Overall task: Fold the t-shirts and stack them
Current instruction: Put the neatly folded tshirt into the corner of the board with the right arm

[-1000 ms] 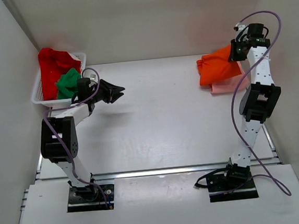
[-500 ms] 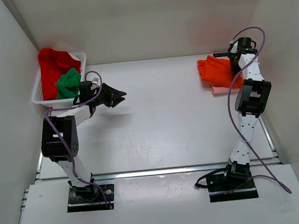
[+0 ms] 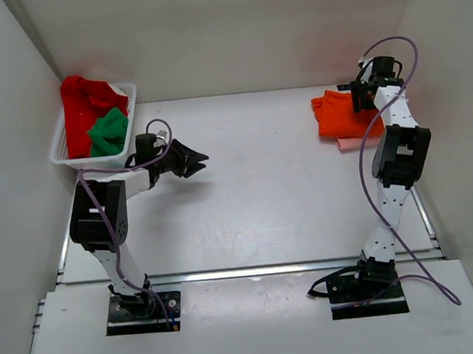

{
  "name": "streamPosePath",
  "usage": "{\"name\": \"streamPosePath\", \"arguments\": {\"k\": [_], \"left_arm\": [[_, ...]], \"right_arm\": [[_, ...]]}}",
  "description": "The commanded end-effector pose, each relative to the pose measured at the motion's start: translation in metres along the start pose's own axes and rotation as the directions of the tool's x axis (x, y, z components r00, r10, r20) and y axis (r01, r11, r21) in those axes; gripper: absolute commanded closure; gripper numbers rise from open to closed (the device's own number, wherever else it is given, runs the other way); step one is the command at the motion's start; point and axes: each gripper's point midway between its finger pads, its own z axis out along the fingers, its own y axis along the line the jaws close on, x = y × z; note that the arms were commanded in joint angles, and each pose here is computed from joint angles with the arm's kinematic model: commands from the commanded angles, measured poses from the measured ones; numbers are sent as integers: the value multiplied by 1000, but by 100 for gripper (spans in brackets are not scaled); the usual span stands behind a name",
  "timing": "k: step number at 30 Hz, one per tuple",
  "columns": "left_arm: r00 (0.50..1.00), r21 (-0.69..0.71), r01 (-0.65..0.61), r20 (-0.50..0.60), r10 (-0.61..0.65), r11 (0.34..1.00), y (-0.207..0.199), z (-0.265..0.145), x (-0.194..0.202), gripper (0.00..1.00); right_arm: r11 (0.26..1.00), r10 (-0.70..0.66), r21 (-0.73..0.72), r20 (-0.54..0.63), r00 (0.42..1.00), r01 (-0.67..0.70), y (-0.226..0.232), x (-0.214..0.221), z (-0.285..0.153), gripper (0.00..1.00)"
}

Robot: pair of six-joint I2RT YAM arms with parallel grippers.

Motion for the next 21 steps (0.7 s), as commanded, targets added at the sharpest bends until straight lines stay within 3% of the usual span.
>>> {"name": "streamPosePath", "arguments": {"k": [1,3,5,8,10,13,16,18,19,21], "left_arm": [[999,17,-34,-3,34,999,-6,-6,6,52],[999,10,-34,-4,34,999,-5,-9,8,52],[999,10,-42,2,42,999,-5,-12,6,52],[999,12,-38,1,38,999,-6,-18,7,51],[999,12,-40,0,40,999,-6,-19,10,52],[999,15,-41,-11,41,999,-6,-21,18,51],[998,-18,-46,-32,45,999,1,-25,28,49],[994,-52,-97,-48,94,994,5,-29,33,47],[992,-84,-109,-68,104,990,11,-32,38,45],[988,-123,-145,-66,137,982,16,-40,39,38]], "right_arm": [[999,24,-35,188,982,-18,2,-62,-35,26],[999,17,31,163,986,-23,-3,-60,-35,11],[995,-4,100,167,986,-13,-9,-64,-45,6],[987,19,155,188,982,-49,-10,-72,-69,8],[968,191,119,215,958,-220,-14,-70,-81,17],[922,386,-114,181,905,-370,22,-56,-92,21],[920,381,-160,162,910,-357,58,-40,-107,21],[930,354,-159,150,923,-331,79,-31,-119,17],[930,352,-163,129,927,-330,89,-24,-120,0],[926,354,-181,109,929,-331,100,-18,-126,0]]}}
